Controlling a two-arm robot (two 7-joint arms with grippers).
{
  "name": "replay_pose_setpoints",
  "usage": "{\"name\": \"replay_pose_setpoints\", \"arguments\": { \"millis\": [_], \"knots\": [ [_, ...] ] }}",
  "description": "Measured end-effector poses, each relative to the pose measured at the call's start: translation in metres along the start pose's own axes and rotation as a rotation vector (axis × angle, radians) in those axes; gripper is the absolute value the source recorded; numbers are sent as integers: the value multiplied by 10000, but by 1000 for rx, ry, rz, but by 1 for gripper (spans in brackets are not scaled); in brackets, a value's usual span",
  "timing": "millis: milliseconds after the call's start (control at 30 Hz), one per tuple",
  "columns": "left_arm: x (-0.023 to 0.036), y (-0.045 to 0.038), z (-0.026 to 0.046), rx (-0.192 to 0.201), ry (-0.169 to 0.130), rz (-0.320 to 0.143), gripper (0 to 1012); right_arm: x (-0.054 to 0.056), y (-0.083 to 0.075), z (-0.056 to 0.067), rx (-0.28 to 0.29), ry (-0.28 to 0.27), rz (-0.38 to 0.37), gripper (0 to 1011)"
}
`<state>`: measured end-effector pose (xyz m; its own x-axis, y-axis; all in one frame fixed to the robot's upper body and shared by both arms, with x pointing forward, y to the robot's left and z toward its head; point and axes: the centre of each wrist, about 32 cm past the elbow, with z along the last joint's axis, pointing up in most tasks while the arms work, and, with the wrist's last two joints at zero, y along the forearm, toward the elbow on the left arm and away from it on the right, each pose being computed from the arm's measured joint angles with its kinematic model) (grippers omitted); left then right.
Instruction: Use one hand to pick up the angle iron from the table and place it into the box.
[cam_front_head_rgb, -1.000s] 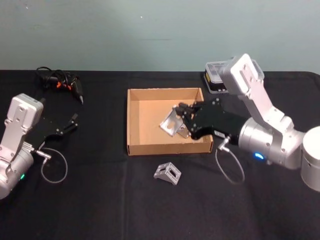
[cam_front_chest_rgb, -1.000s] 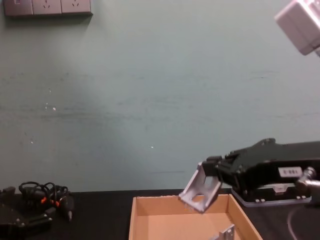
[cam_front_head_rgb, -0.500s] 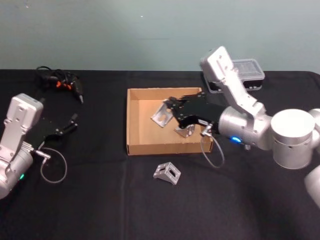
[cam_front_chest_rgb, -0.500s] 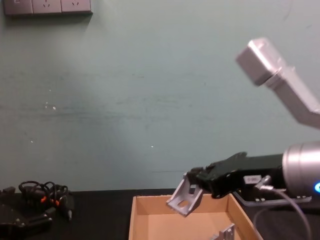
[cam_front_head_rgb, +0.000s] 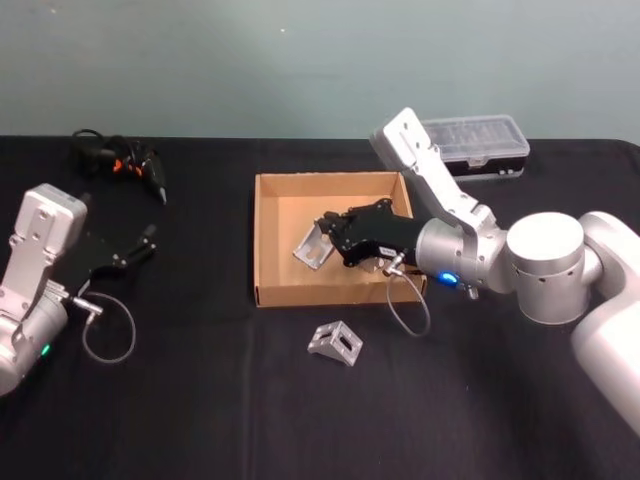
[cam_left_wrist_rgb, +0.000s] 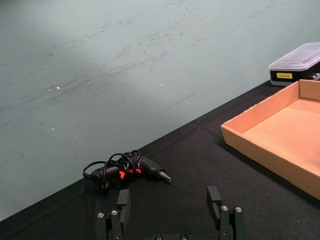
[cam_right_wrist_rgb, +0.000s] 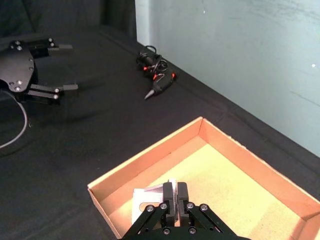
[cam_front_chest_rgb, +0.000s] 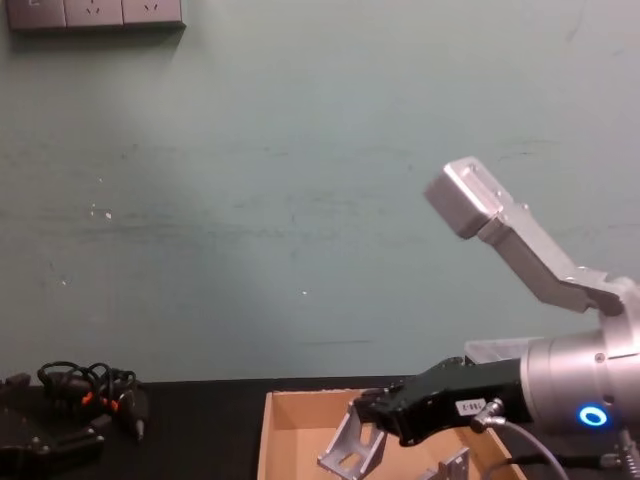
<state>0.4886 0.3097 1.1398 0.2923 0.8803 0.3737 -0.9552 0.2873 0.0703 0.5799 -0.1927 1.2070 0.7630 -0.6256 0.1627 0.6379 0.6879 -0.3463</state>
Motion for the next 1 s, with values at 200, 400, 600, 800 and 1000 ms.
{"name": "replay_pose_setpoints", "arguments": {
  "millis": [200,400,600,800,1000],
  "knots": [
    [0,0,0,0,0,0,1000,23,61,-19,-23,-8,6,53],
    [0,0,0,0,0,0,1000,34,89,-52,-42,-11,9,52],
    [0,0,0,0,0,0,1000,35,102,-59,-43,-13,8,170],
    [0,0,0,0,0,0,1000,26,84,-40,-19,-23,-3,362],
    [0,0,0,0,0,0,1000,2,-7,16,16,-35,-24,549]
  ]
}}
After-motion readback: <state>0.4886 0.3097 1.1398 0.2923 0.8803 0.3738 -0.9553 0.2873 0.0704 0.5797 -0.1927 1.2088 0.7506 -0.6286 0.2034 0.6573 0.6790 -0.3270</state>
